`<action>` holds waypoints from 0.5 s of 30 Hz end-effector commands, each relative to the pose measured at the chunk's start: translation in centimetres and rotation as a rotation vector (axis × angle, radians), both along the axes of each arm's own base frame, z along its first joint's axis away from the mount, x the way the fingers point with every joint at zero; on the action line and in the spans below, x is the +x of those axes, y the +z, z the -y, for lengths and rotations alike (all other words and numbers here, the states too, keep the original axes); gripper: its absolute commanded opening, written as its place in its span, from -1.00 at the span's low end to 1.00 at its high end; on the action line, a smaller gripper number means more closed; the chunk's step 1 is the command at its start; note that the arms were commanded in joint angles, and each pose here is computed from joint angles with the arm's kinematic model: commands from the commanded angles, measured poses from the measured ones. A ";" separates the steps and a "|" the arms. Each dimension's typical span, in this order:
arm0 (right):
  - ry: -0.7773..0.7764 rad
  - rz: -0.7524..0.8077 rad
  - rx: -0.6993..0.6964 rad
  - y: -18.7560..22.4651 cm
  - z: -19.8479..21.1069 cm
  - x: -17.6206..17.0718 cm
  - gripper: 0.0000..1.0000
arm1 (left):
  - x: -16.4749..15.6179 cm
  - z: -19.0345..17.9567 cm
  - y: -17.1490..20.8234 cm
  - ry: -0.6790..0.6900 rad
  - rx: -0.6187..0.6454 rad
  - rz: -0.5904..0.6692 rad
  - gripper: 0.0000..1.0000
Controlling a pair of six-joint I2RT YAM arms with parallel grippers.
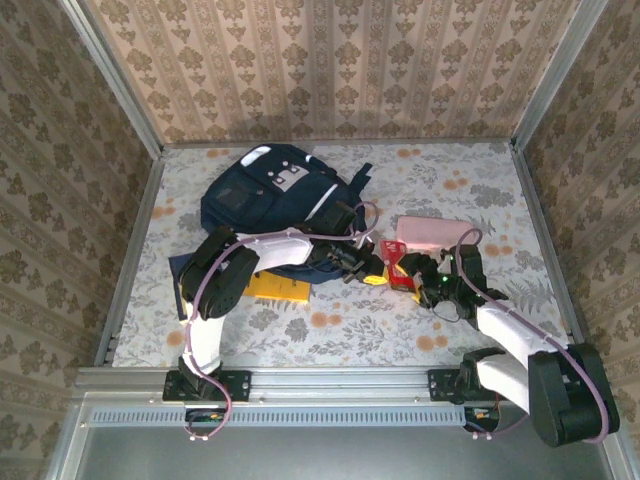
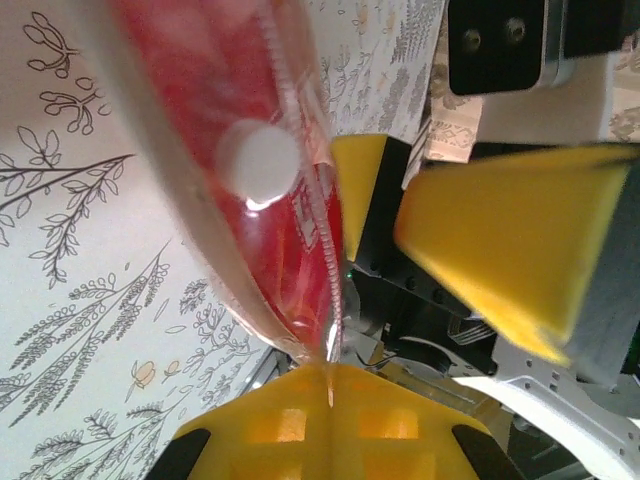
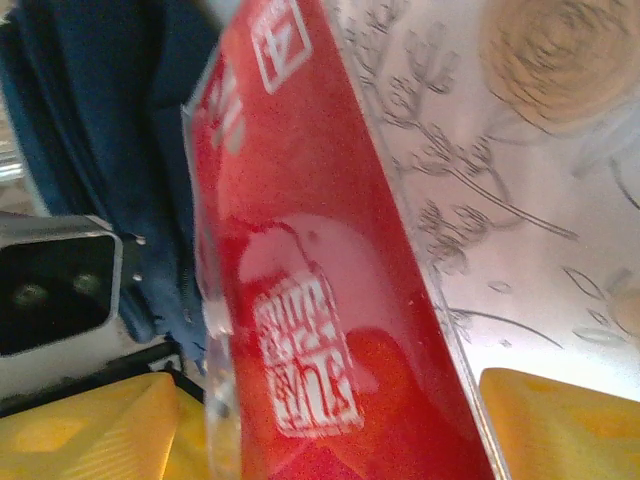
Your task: Pack books, pencil case, and school supplies into a backpack
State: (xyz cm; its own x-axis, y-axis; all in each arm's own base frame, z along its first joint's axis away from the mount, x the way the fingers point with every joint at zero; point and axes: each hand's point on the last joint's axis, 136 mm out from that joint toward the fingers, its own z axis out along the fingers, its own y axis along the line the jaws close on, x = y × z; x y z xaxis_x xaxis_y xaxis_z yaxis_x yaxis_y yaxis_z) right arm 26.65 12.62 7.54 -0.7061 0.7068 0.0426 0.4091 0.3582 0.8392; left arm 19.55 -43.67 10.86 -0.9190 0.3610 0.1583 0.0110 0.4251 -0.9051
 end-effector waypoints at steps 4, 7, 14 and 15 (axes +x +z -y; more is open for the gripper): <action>0.023 0.140 0.165 4.2 -1.5 2.2 -0.11 | -1.4 0.3 4.7 -0.041 -0.131 0.019 -1.00; 0.023 0.152 0.147 4.6 -1.4 2.0 -0.68 | -1.5 0.0 5.0 -0.039 -0.133 0.029 -1.00; 0.039 0.209 0.067 6.4 -0.7 0.9 -1.00 | -1.5 -1.0 5.2 -0.039 -0.105 0.067 -1.00; 0.048 0.221 0.065 6.7 -0.8 0.8 -1.00 | -1.4 -1.2 5.4 -0.040 -0.100 0.075 -0.85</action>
